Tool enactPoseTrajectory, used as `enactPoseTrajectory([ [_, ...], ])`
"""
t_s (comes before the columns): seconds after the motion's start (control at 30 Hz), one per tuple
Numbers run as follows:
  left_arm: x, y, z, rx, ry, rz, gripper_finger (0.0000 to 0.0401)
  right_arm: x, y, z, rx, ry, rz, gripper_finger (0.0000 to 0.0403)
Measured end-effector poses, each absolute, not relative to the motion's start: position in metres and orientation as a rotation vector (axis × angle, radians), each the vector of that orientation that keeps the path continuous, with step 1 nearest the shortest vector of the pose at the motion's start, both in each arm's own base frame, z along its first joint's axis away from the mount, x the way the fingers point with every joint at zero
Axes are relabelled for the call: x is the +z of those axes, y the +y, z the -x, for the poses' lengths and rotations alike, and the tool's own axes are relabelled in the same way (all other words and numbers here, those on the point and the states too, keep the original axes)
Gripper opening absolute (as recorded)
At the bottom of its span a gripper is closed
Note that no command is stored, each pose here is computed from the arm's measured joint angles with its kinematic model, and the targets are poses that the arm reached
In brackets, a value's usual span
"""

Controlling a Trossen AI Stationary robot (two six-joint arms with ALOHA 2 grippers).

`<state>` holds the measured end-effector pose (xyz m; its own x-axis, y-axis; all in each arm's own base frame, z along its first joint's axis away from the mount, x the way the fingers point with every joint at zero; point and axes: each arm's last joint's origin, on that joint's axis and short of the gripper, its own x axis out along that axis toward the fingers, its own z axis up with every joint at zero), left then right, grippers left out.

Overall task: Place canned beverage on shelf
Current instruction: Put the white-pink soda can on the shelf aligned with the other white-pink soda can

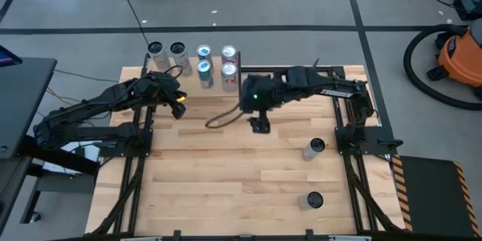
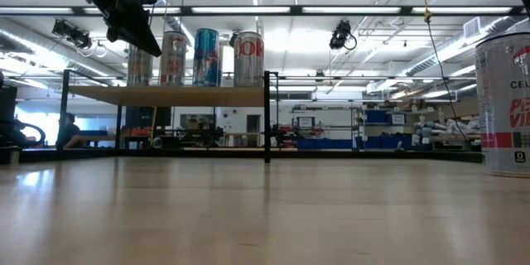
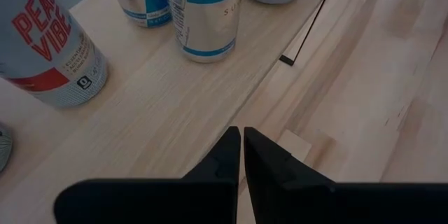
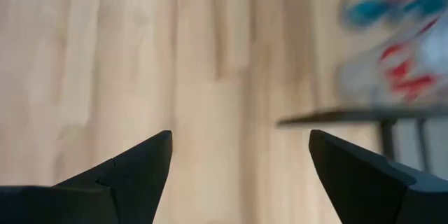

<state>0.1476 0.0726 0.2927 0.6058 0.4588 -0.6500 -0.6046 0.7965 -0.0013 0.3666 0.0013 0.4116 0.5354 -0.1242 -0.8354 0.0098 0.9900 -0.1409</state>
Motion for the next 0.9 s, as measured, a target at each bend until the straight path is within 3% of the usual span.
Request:
enactPoseTrajectory([
  [0.23, 0.293, 0.072, -0.148, 0.604, 0.681, 0.227, 0.0021, 0.405, 0.034, -0.344, -0.122, 1.193, -0.042, 0.0345],
  [0.43, 0.299, 0.07, -0.155, 0.419, 0.603, 0.251, 0.0025, 0.405, 0.063, -0.339, -0.143, 1.195, -0.127, 0.0345],
  [0.9, 0.309, 0.039, -0.172, 0.08, 0.499, 0.216, 0.0123, 0.407, 0.131, -0.318, -0.301, 1.102, -0.232, 0.0345],
])
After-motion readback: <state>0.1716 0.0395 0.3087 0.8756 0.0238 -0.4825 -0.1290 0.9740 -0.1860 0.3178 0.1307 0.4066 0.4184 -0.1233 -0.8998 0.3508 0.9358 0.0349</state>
